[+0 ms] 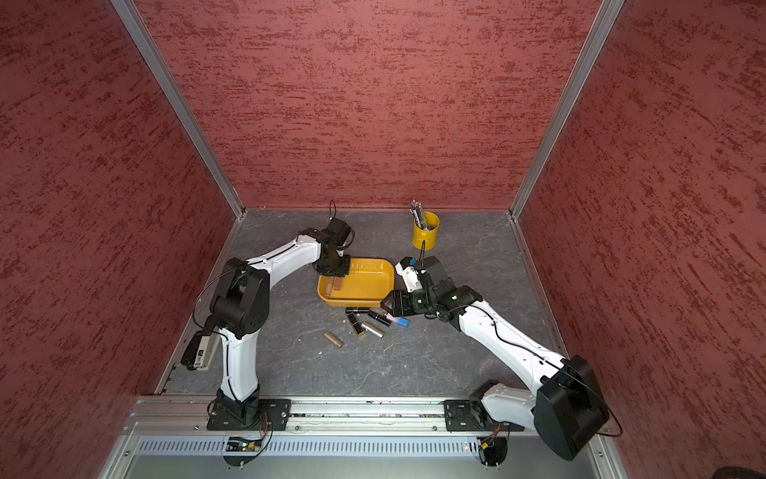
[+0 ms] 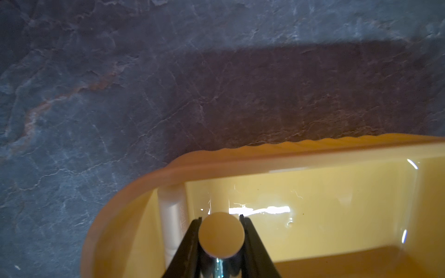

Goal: Put the lipstick into the storage box
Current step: Place the lipstick in the storage box.

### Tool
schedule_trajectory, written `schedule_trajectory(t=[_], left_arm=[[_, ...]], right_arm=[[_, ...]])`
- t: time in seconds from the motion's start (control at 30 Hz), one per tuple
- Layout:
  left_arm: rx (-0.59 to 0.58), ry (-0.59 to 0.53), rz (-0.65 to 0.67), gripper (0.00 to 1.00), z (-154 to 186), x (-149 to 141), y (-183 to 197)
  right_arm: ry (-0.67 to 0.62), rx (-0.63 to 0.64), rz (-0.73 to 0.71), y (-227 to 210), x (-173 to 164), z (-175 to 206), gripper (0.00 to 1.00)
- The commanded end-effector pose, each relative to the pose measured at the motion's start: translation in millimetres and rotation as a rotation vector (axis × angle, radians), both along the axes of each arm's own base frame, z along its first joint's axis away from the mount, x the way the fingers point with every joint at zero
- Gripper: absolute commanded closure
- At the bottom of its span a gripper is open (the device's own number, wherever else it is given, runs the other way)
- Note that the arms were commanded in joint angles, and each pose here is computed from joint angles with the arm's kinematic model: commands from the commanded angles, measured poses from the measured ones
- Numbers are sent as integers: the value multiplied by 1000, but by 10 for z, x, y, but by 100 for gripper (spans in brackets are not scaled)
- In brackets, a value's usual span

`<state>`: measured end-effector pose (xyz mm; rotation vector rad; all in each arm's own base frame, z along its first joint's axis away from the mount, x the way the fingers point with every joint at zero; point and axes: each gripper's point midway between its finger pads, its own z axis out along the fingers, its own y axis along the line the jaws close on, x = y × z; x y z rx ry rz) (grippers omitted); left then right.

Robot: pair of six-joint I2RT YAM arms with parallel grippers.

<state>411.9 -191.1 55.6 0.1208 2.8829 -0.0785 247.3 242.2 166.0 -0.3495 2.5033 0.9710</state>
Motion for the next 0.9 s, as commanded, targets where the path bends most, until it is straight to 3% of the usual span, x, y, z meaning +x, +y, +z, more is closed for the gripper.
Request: schedule_trajectory(t=[0.0, 0.63, 0.87], left_arm=[[25, 11, -2, 89, -45, 29, 40], [62, 56, -2, 84, -232, 23, 61], [74, 72, -3, 75, -302, 19, 77]], right_arm=[[-27, 1, -19, -33, 32, 38, 35], [-25, -11, -18, -54, 13, -19, 35], [-25, -18, -21, -67, 13, -46, 35]])
